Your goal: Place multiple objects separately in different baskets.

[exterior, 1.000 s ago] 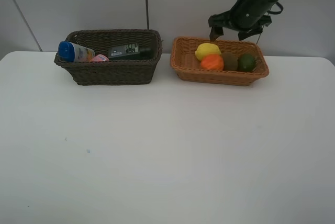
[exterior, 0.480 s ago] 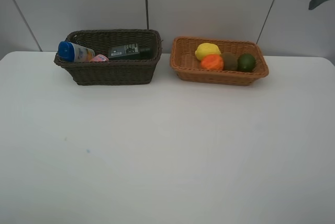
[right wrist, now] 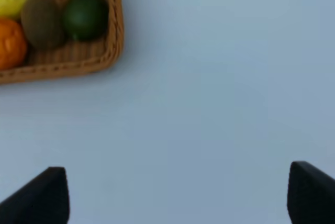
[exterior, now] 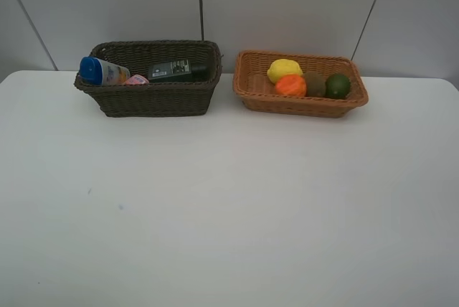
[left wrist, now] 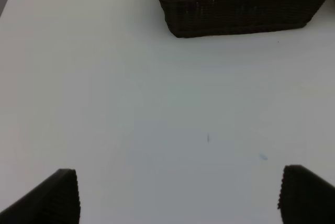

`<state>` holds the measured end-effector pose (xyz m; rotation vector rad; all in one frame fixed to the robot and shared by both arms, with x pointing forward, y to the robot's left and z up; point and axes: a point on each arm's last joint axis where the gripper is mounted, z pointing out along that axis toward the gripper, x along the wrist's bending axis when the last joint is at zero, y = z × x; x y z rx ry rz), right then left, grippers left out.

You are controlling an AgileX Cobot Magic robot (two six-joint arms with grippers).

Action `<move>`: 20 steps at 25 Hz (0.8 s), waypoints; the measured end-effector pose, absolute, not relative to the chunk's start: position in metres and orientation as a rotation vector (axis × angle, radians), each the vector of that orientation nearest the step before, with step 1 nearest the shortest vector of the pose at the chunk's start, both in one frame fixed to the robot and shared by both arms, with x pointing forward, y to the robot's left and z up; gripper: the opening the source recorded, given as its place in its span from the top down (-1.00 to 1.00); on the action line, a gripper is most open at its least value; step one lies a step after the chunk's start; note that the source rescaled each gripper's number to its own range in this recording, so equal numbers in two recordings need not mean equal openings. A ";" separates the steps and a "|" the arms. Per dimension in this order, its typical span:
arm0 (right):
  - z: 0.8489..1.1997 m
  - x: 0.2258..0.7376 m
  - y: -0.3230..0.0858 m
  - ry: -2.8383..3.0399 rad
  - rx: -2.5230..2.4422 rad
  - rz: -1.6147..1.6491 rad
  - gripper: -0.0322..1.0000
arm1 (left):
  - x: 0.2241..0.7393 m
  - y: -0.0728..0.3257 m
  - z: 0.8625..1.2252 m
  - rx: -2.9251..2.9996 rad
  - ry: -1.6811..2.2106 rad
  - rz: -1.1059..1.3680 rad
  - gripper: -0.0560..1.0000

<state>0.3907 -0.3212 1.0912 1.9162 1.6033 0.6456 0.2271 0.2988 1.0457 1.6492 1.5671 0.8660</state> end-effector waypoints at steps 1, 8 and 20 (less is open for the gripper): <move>1.086 0.374 -0.319 1.596 1.909 0.656 -0.94 | 0.227 0.299 1.046 1.649 1.567 0.866 -0.96; 1.066 0.293 -0.301 1.522 1.857 0.844 -0.94 | 0.227 0.299 1.046 1.649 1.567 0.866 -0.96; 1.061 0.229 -0.288 1.411 1.677 1.024 -0.94 | 0.227 0.299 1.046 1.649 1.567 0.867 -0.96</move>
